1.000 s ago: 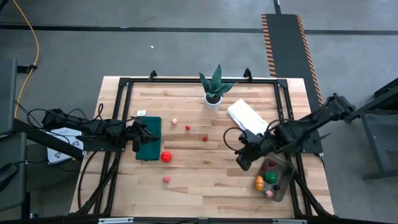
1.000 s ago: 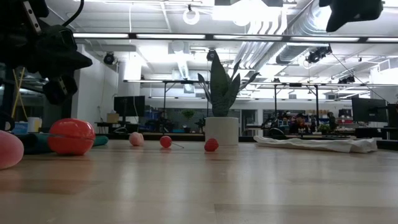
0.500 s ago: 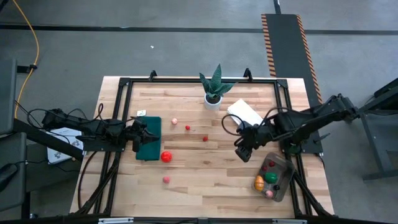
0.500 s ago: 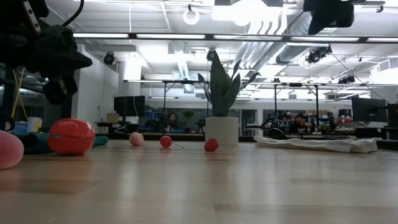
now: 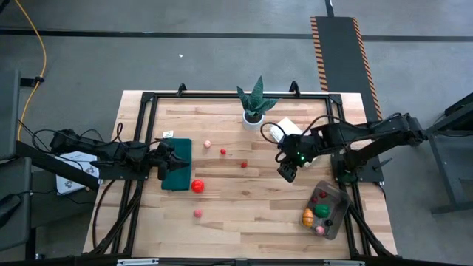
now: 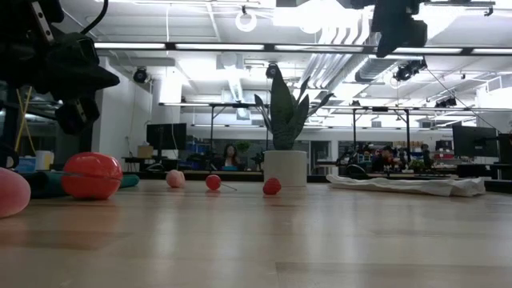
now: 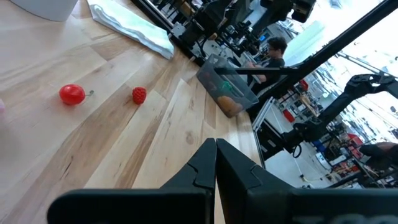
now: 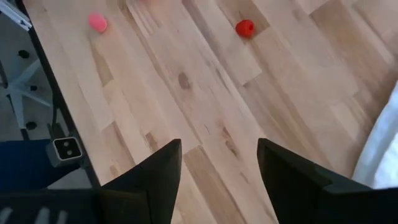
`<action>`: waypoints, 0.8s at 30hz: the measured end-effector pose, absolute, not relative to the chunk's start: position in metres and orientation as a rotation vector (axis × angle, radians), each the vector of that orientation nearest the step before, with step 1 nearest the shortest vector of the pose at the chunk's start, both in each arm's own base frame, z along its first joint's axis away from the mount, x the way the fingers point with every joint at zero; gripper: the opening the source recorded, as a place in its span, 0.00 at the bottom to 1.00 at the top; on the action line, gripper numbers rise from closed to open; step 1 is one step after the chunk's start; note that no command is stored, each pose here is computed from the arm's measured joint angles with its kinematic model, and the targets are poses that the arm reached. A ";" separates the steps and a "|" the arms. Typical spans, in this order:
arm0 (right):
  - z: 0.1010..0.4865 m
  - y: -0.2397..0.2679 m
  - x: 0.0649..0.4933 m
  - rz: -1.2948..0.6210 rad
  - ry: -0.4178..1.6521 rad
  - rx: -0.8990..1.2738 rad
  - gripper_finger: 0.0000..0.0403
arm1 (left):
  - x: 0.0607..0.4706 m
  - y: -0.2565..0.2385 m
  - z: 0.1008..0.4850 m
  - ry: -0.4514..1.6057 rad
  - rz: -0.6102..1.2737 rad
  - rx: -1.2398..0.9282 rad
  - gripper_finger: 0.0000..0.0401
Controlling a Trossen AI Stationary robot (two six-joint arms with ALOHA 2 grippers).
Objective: Pick and placing Produce into tupperware
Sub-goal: Put the red raspberry into the black bin
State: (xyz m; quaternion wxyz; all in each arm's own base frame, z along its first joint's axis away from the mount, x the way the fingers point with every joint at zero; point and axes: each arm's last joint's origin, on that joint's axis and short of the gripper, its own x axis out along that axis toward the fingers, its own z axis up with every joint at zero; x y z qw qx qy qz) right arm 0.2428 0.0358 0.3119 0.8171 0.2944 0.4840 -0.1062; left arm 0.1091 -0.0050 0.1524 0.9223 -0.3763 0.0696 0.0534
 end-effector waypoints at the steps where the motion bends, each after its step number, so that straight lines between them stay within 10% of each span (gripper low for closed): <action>1: 0.312 0.033 0.243 -0.228 1.030 0.621 0.50 | 0.109 -0.005 0.152 0.143 0.110 -0.773 0.00; 24: 0.314 -0.023 0.247 -0.220 0.973 0.575 0.50 | 0.109 -0.005 0.152 0.142 0.111 -0.772 0.00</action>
